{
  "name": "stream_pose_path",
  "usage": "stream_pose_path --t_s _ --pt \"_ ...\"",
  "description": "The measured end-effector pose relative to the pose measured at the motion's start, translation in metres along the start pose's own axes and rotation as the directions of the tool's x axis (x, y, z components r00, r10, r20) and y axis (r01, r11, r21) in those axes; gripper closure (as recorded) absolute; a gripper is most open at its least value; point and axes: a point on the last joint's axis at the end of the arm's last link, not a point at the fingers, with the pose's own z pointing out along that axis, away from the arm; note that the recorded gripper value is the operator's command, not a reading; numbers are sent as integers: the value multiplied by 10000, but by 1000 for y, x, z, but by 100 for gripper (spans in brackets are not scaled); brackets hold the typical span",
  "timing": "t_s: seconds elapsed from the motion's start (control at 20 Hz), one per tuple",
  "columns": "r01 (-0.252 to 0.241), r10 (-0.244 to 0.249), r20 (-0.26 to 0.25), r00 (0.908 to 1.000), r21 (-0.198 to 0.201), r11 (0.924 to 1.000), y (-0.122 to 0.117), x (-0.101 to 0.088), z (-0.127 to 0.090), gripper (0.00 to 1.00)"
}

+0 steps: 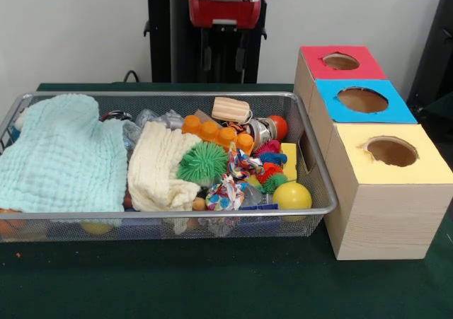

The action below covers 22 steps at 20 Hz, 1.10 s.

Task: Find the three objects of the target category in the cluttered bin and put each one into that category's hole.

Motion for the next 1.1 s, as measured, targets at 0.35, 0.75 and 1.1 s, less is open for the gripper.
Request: stream_pose_path --t_s 0.35,0.75,1.1 --pt "828 -828 -76 9965 -62 9965 14 -7 35 0" --pt "1424 -1424 -7 9898 -197 9896 46 -20 58 0" --pt "1468 -1465 214 9890 -115 9891 47 -34 59 0"
